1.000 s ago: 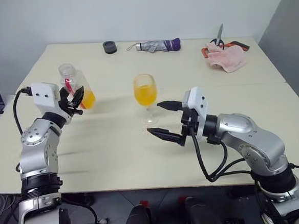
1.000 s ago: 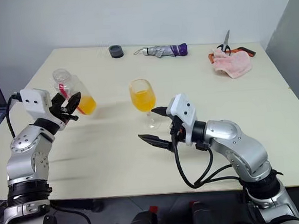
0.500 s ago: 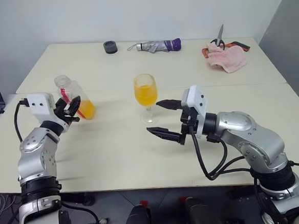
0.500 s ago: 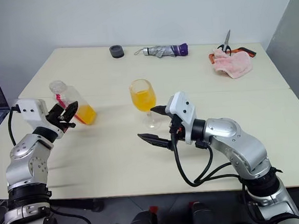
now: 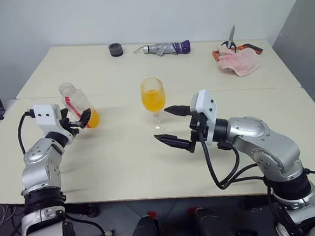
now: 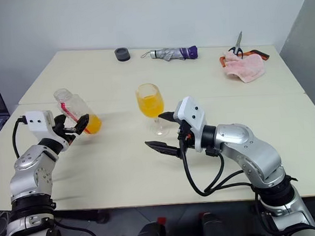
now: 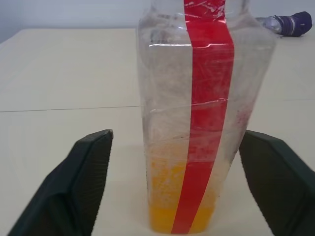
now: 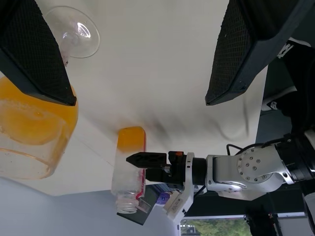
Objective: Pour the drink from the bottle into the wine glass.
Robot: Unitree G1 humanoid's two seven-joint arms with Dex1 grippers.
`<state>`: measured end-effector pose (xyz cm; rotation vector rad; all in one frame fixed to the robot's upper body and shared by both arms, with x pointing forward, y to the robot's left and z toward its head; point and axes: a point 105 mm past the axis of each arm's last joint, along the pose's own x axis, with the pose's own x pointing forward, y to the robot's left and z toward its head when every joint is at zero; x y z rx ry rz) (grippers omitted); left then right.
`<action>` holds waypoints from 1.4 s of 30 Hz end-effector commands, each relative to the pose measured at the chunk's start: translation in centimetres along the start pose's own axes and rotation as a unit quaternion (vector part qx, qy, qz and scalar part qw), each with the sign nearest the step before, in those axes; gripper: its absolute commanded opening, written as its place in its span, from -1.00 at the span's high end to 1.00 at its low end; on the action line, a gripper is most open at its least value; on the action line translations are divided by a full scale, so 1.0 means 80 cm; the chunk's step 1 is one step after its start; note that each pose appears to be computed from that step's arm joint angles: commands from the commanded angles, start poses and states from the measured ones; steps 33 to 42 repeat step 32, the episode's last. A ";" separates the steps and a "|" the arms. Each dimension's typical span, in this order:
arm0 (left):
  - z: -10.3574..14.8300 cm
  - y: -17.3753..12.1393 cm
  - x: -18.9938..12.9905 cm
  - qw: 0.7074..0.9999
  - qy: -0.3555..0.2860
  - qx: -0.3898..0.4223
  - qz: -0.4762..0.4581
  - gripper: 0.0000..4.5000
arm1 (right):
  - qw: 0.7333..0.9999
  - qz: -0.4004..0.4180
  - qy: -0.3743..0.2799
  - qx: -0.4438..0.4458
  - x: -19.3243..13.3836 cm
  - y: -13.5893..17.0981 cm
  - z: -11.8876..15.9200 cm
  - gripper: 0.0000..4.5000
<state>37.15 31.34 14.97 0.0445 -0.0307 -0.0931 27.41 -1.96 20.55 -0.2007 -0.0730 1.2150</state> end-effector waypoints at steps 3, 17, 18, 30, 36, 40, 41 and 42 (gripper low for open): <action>0.018 -0.003 -0.008 0.999 -0.029 0.035 -0.007 -0.99 | 1.000 0.017 -0.016 -0.019 -0.004 0.011 0.010 -1.00; 0.013 -0.023 -0.069 0.995 -0.044 0.071 0.050 -0.99 | 0.990 -0.132 -0.034 -0.037 -0.044 -0.022 -0.082 -1.00; 0.009 -0.026 -0.075 0.996 -0.039 0.065 0.055 -0.99 | 0.987 -0.158 -0.033 -0.019 -0.051 -0.028 -0.094 -1.00; -0.009 -0.046 -0.112 0.994 -0.044 0.031 0.094 -0.99 | 0.930 -0.361 -0.059 0.047 -0.099 -0.097 -0.137 -1.00; -0.011 -0.047 -0.115 0.994 -0.045 0.031 0.097 -0.99 | 0.928 -0.365 -0.057 0.045 -0.101 -0.100 -0.138 -1.00; -0.011 -0.047 -0.115 0.994 -0.045 0.031 0.097 -0.99 | 0.928 -0.365 -0.057 0.045 -0.101 -0.100 -0.138 -1.00; -0.011 -0.047 -0.115 0.994 -0.045 0.031 0.097 -0.99 | 0.928 -0.365 -0.057 0.045 -0.101 -0.100 -0.138 -1.00; -0.011 -0.047 -0.115 0.994 -0.045 0.031 0.097 -0.99 | 0.928 -0.365 -0.057 0.045 -0.101 -0.100 -0.138 -1.00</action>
